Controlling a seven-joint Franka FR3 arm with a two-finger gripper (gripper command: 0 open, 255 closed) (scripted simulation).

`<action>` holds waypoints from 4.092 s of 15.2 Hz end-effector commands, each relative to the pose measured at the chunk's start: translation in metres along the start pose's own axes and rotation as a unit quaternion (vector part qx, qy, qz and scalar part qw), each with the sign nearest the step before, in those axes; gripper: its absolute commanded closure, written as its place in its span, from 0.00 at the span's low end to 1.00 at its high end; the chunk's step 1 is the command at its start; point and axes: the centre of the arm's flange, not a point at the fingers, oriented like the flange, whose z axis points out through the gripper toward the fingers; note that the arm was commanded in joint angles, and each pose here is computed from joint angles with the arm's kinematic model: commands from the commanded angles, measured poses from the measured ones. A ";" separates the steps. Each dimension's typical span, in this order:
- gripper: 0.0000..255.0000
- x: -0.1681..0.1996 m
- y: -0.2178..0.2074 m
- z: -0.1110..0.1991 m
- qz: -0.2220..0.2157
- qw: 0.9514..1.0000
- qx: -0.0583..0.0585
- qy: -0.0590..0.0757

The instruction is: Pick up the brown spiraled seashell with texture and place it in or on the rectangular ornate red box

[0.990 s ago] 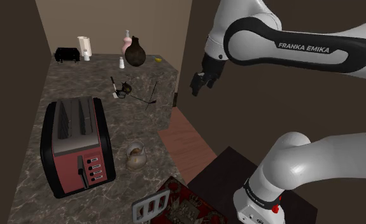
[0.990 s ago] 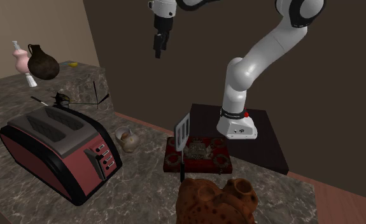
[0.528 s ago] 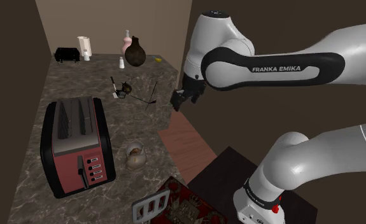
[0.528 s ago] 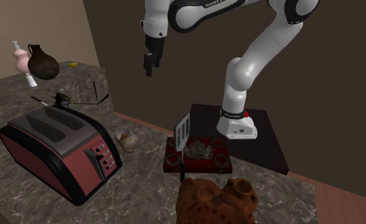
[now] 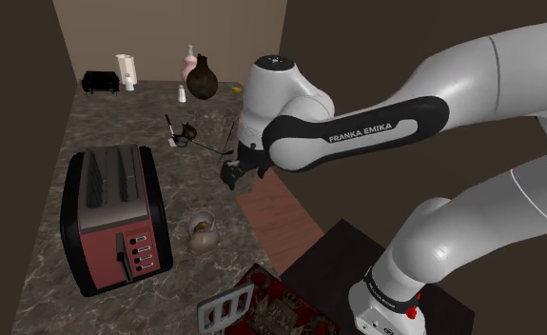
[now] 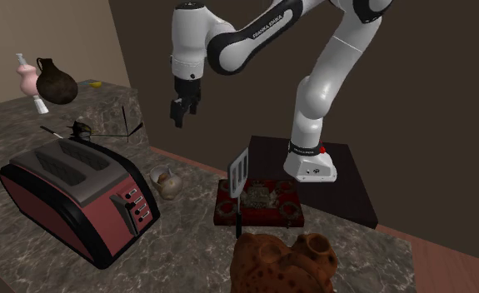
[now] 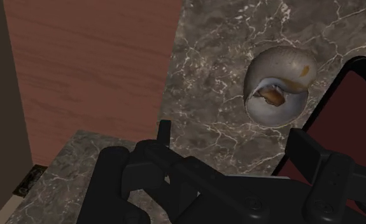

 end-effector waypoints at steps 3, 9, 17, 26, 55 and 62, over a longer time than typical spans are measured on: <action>0.00 0.005 -0.041 0.033 0.022 1.000 0.006 0.000; 0.00 0.016 -0.101 0.082 0.051 0.999 0.013 0.000; 0.00 0.025 -0.141 0.131 0.071 0.997 0.017 0.000; 0.00 0.025 -0.142 0.155 0.071 0.997 0.017 0.000; 0.00 0.093 -0.124 0.183 0.276 0.947 0.014 -0.166; 1.00 0.093 -0.123 0.184 0.276 0.947 0.014 -0.166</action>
